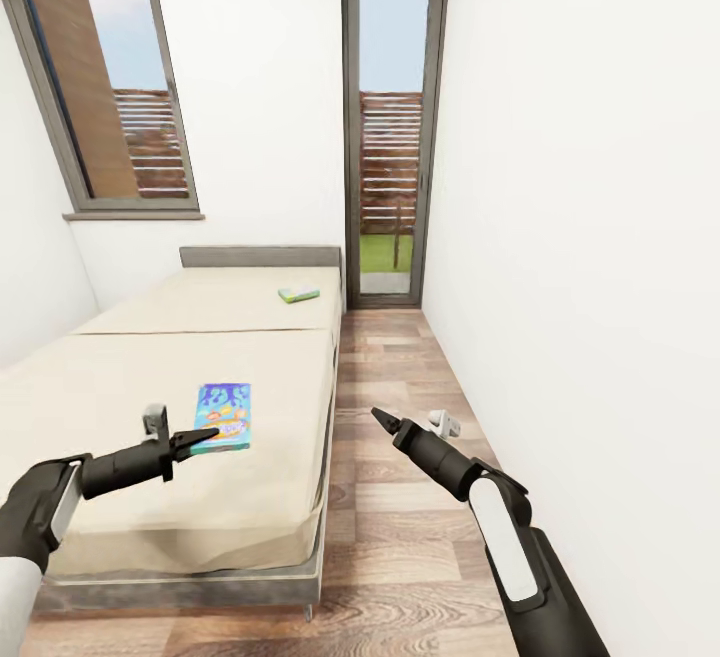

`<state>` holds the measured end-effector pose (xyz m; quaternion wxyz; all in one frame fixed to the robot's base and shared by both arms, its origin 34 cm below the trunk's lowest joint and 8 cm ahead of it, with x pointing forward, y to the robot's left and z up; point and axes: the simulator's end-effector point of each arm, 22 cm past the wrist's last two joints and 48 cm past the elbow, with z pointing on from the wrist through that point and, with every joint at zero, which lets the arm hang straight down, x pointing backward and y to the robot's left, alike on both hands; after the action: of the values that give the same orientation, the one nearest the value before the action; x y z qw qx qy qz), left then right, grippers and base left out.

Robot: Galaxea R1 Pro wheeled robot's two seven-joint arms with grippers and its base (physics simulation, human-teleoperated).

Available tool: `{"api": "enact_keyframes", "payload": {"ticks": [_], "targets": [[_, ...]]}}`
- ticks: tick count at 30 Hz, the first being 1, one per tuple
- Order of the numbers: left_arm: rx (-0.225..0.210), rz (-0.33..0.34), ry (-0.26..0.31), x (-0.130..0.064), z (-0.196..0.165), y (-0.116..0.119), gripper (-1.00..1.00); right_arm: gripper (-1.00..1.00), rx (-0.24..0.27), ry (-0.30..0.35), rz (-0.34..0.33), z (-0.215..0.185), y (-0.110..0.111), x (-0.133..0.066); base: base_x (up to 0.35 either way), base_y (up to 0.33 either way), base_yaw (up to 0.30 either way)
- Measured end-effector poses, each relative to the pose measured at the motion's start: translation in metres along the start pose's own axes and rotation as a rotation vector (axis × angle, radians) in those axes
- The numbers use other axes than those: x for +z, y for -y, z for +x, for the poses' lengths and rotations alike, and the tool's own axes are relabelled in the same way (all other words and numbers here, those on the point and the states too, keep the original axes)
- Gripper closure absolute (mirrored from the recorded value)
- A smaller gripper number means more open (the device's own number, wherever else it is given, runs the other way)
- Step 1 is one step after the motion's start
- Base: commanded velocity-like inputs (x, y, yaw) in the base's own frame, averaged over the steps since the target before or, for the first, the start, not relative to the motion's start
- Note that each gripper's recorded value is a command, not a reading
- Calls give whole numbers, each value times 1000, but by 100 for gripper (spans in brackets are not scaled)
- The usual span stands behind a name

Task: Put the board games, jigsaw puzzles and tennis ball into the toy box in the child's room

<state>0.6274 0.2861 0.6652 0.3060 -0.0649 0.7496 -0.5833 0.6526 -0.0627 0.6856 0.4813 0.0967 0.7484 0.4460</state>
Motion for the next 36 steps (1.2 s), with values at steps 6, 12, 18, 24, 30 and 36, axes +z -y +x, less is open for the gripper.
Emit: {"api": "enact_keyframes", "payload": {"ticks": [6, 12, 18, 24, 30, 36], "targets": [[43, -3, 21, -34, -29, 20, 100, -100, 0, -3, 14, -10, -6, 0, 0, 0, 0], [68, 43, 34, -62, -48, 48, 100, -100, 2, -6, 87, -19, 2, 0, 0, 0, 0], [89, 8, 48, -87, -67, 59, 100, -100, 8, 0, 105, -31, -3, 0, -18, 0, 0], [91, 5, 49, -89, -75, 70, 100, -100, 8, 2, 103, -41, -13, 1, -169, 0, 0], [94, 3, 48, -90, -83, 81, 100, -100, 12, 1, 106, -50, -20, 1, -20, 0, 0], [91, 0, 46, -89, -90, 89, 100, -100, 20, -5, 110, -56, -25, 3, -1, 0, 0]]}}
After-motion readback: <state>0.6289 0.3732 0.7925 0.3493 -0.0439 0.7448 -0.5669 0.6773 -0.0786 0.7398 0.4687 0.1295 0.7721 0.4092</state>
